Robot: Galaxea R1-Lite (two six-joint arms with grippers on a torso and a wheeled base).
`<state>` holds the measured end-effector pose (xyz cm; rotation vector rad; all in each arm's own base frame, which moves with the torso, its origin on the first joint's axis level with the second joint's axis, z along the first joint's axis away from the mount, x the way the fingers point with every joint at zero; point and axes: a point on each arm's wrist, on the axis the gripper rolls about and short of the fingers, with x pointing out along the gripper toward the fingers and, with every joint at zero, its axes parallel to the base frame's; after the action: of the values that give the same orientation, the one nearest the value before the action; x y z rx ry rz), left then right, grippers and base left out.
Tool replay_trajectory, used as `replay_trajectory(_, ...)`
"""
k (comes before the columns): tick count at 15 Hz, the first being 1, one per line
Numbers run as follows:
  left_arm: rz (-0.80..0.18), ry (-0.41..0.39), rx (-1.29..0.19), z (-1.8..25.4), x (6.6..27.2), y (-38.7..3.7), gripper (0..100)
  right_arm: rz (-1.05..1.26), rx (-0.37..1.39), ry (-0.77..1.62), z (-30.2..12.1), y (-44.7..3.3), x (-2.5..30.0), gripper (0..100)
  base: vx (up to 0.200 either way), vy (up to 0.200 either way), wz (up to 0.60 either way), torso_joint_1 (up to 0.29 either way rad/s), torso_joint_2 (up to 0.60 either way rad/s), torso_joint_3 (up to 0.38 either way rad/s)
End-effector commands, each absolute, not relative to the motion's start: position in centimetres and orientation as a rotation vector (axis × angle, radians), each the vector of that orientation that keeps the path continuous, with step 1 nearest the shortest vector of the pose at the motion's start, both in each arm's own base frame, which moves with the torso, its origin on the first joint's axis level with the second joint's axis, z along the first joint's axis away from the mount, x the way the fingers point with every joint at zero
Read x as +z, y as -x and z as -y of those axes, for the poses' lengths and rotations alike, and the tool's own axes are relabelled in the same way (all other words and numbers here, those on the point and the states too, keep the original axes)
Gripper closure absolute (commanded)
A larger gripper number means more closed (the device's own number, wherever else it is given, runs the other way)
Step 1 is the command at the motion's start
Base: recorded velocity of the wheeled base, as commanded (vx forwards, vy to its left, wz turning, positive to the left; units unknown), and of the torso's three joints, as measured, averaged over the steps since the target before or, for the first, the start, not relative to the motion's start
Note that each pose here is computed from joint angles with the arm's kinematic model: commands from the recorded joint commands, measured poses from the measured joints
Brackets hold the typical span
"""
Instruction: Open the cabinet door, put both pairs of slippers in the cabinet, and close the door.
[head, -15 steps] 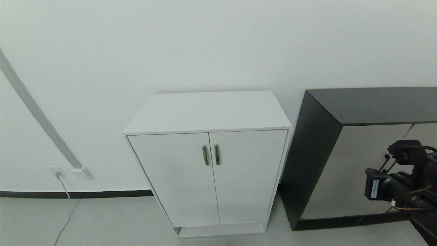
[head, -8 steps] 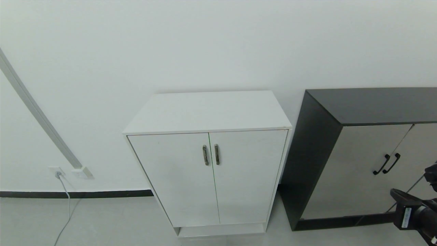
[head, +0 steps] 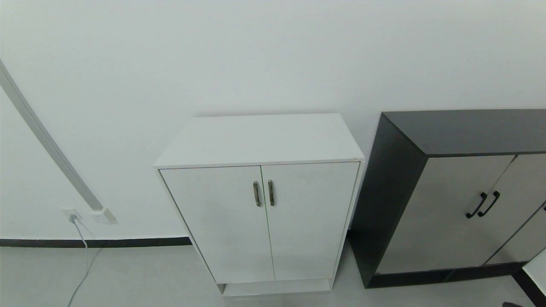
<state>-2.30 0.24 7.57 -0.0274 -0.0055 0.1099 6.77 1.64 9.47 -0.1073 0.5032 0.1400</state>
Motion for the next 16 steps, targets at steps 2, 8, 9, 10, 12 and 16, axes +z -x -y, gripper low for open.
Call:
replay_trajectory(2, 0.005, 0.028, 0.11, -0.2, 7.6, 2.3, 100, -0.474, 0.274, 0.075, -1.2, -4.2, 9.2, 100, 0.0, 0.0, 0.0, 0.0, 0.0, 0.0)
replay_trajectory(8, 0.005, 0.028, 0.109, -0.2, 7.6, 2.3, 100, -0.601, 0.364, 0.126, -0.8, -2.2, 7.5, 100, 0.0, 0.0, 0.0, 0.0, 0.0, 0.0)
replay_trajectory(9, 0.005, 0.028, 0.106, -0.2, 7.6, 2.3, 100, -0.584, 0.371, 0.126, -0.8, -2.2, 7.5, 100, 0.0, 0.0, 0.0, 0.0, 0.0, 0.0)
replay_trajectory(10, 0.005, 0.028, 0.107, -0.2, 7.6, 2.3, 100, -0.576, 0.372, 0.126, -0.8, -2.1, 7.5, 100, 0.0, 0.0, 0.0, 0.0, 0.0, 0.0)
replay_trajectory(12, 0.005, 0.028, 0.106, -0.2, 7.6, 2.3, 100, -0.527, 0.303, 0.097, -0.6, -1.8, 7.7, 100, 0.0, 0.0, 0.0, 0.0, 0.0, 0.0)
replay_trajectory(16, 0.005, 0.028, 0.104, -0.2, 7.6, 2.3, 100, -0.369, 0.143, 0.044, -0.1, -0.6, 7.9, 100, 0.0, 0.0, 0.0, 0.0, 0.0, 0.0)
